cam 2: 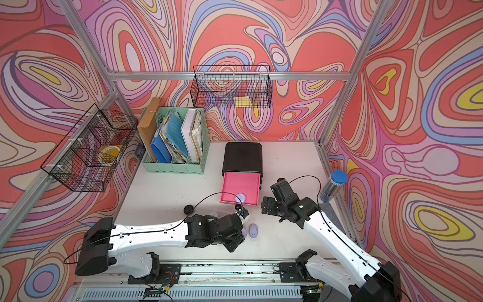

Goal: Put the bluetooth earphones in the drawer according to color
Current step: Place the bluetooth earphone in the drawer.

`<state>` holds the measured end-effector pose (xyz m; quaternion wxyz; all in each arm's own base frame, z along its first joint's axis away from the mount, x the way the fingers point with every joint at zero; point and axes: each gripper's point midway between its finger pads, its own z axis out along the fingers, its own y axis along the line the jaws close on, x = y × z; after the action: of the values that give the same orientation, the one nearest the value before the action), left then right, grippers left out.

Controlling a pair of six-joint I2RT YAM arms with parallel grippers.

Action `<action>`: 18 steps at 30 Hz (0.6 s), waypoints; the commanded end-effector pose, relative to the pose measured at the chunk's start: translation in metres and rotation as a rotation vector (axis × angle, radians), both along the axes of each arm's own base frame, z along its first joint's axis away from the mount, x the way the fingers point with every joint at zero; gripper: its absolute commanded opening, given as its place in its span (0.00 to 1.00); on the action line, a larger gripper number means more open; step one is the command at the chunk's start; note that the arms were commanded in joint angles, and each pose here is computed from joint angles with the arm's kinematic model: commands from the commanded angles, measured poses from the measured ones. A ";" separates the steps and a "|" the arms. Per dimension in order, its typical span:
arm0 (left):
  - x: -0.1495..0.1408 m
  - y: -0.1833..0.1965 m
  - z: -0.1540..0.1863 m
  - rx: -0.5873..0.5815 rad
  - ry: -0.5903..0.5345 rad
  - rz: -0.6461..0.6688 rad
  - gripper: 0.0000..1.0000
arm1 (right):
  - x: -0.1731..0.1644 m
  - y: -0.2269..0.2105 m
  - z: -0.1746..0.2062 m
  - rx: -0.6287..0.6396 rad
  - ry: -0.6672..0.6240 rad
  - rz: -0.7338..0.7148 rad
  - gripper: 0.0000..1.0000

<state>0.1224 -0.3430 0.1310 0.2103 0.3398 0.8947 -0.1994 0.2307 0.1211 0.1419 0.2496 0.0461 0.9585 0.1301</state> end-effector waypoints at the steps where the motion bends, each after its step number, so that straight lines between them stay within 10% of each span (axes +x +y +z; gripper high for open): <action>1: 0.009 0.010 0.028 -0.026 0.031 -0.012 0.32 | -0.006 0.000 0.000 0.035 0.000 -0.009 0.84; 18: 0.153 0.028 0.077 -0.013 -0.066 0.149 0.32 | -0.031 0.005 -0.029 0.146 0.071 -0.039 0.82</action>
<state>0.2636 -0.3251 0.2176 0.2693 0.2654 0.9022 -0.2073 0.1993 0.1207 0.1101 0.2090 0.0767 0.9603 0.1681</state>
